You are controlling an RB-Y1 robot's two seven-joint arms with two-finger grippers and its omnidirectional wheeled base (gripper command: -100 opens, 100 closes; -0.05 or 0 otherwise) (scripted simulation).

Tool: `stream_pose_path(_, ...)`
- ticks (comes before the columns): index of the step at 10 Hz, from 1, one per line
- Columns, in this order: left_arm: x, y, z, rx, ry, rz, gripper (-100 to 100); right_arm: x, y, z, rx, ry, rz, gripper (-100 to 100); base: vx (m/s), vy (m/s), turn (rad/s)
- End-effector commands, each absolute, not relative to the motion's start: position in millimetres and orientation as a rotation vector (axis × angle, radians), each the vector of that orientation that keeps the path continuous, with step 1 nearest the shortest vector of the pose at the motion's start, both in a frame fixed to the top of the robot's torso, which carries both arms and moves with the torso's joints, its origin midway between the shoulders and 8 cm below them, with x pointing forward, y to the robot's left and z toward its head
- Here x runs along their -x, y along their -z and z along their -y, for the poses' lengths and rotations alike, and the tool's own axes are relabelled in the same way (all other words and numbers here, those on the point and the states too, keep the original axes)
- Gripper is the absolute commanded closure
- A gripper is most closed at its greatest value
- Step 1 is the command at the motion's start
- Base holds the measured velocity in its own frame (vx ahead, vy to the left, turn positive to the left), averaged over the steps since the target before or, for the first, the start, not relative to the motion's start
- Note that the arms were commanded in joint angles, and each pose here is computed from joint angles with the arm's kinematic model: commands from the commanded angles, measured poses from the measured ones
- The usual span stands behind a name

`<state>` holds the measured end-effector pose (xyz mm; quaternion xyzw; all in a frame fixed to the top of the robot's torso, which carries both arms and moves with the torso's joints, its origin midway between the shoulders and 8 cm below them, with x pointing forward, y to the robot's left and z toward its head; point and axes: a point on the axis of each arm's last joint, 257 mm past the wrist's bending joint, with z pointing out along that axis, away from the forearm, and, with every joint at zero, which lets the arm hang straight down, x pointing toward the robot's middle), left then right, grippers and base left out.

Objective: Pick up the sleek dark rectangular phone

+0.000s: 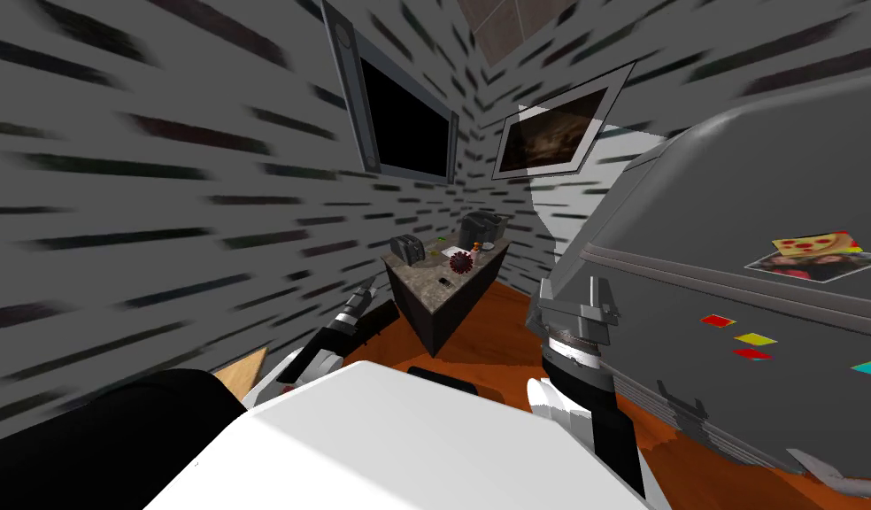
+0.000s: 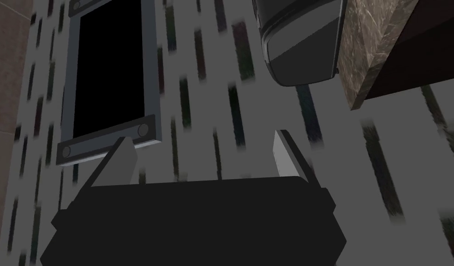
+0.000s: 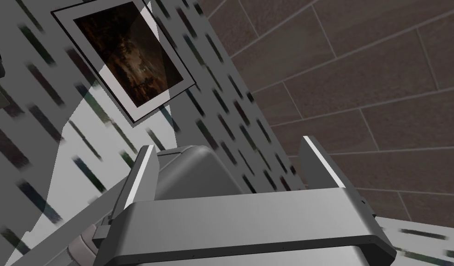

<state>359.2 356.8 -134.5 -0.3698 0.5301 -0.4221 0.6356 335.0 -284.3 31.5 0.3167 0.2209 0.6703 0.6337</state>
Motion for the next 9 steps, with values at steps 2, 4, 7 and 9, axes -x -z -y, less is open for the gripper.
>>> stream_pose_path(2, -357, 155, -373, 0.877, 0.923, -1.283, -100, -335, -31, 284, -0.724, -1.533, -0.505, 0, 0.062, -0.173, 0.16)
stream_pose_path(4, -352, 179, -395, 0.931, 0.865, -1.368, -100, -335, -32, 284, -0.724, -1.533, -0.505, 0, 0.039, -0.177, 0.184)
stream_pose_path(7, -351, 189, -406, 0.944, 0.836, -1.431, -100, -335, -31, 284, -0.724, -1.533, -0.505, 0, 0.063, -0.158, 0.085)
stream_pose_path(9, -349, 200, -417, 0.966, 0.804, -1.484, -100, -335, -31, 284, -0.724, -1.533, -0.505, 0, 0.082, -0.143, 0.089)
